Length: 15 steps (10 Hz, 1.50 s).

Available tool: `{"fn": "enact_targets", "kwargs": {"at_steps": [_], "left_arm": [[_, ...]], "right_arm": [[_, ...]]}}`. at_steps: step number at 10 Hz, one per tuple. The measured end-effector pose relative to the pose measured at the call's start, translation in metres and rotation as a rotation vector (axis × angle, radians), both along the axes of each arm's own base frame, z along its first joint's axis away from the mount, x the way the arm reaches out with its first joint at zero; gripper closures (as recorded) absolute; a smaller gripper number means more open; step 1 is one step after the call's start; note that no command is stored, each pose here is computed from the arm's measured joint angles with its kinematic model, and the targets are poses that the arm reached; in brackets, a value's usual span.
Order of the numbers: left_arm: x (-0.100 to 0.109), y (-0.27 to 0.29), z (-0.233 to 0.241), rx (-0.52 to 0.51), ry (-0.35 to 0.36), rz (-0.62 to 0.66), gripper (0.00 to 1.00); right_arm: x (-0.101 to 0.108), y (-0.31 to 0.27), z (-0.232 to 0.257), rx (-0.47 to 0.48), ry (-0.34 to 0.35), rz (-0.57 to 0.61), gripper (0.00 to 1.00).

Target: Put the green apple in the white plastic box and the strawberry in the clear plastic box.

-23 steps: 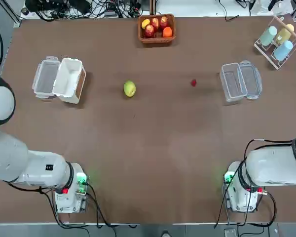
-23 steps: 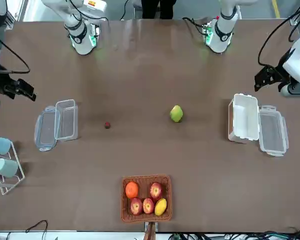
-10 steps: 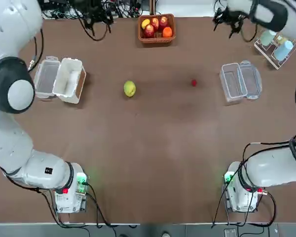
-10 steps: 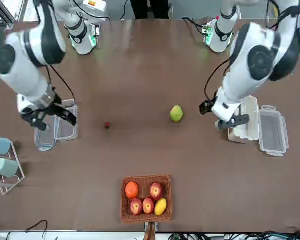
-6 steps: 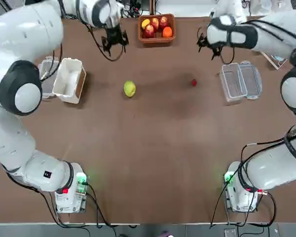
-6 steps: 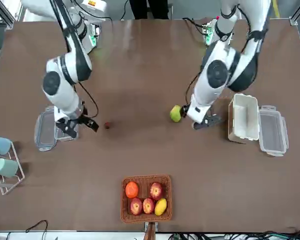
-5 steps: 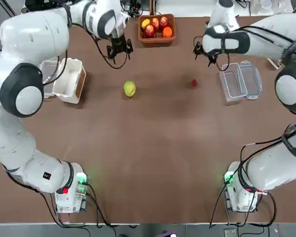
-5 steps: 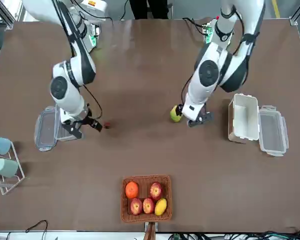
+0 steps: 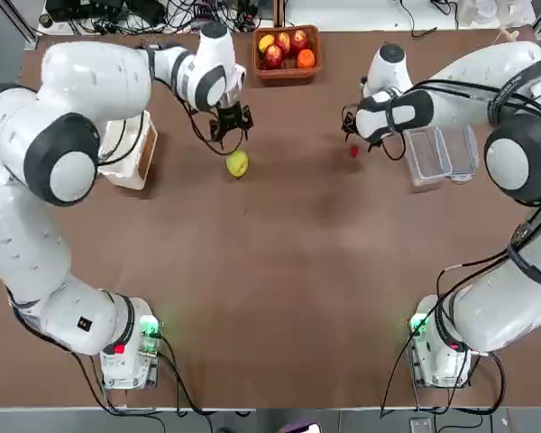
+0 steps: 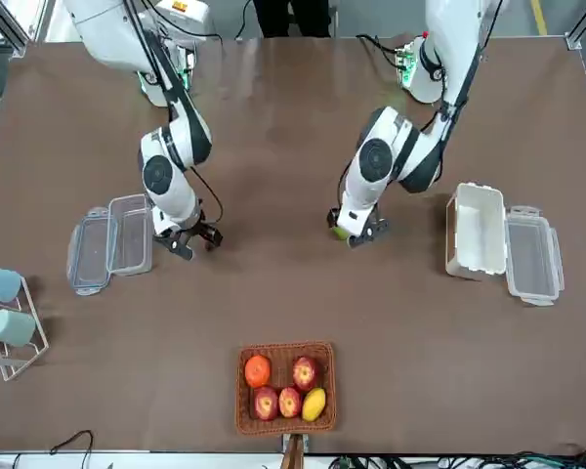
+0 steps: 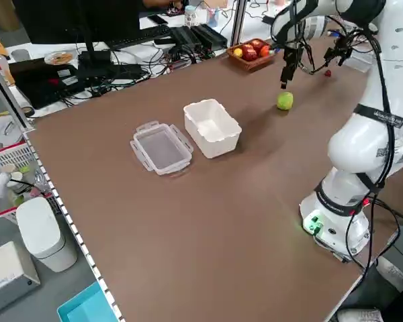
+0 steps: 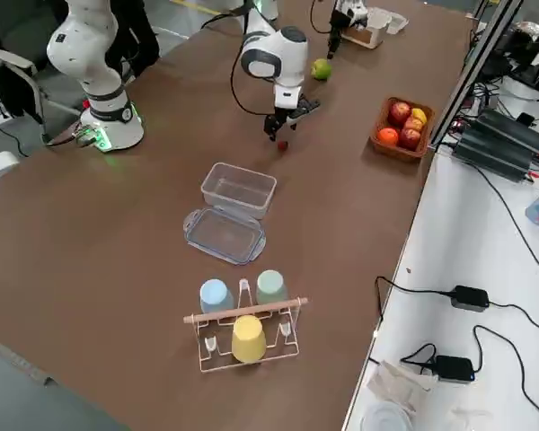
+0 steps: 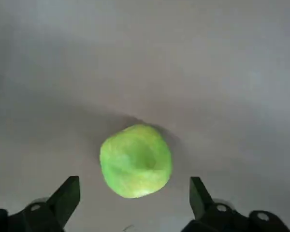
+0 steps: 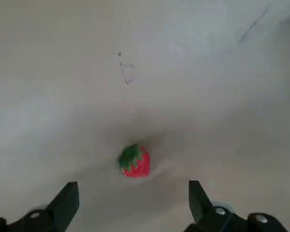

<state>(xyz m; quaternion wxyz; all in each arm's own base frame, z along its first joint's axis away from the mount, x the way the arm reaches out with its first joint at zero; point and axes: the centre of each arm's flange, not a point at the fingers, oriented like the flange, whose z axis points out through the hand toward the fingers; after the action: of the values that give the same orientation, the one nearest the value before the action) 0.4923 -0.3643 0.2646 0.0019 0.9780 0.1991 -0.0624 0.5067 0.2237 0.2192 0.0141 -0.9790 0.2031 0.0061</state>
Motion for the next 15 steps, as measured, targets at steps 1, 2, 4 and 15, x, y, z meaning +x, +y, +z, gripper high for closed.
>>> {"fn": "enact_targets", "kwargs": {"at_steps": [1, 2, 4, 15], "left_arm": [[-0.001, -0.003, -0.013, 0.001, 0.003, 0.051, 0.0], [-0.001, -0.003, -0.024, 0.004, 0.011, 0.084, 0.0], [-0.001, 0.001, -0.037, 0.015, 0.028, 0.111, 0.0], [0.037, 0.045, 0.013, 0.049, 0.032, 0.317, 0.11]], "right_arm": [[-0.007, 0.005, -0.004, 0.003, -0.008, 0.012, 0.0], [-0.013, 0.011, -0.008, 0.003, -0.009, 0.027, 0.0], [-0.026, 0.021, -0.014, -0.002, 0.0, 0.054, 0.0], [-0.021, 0.013, -0.03, -0.056, -0.086, 0.173, 0.0]]}}
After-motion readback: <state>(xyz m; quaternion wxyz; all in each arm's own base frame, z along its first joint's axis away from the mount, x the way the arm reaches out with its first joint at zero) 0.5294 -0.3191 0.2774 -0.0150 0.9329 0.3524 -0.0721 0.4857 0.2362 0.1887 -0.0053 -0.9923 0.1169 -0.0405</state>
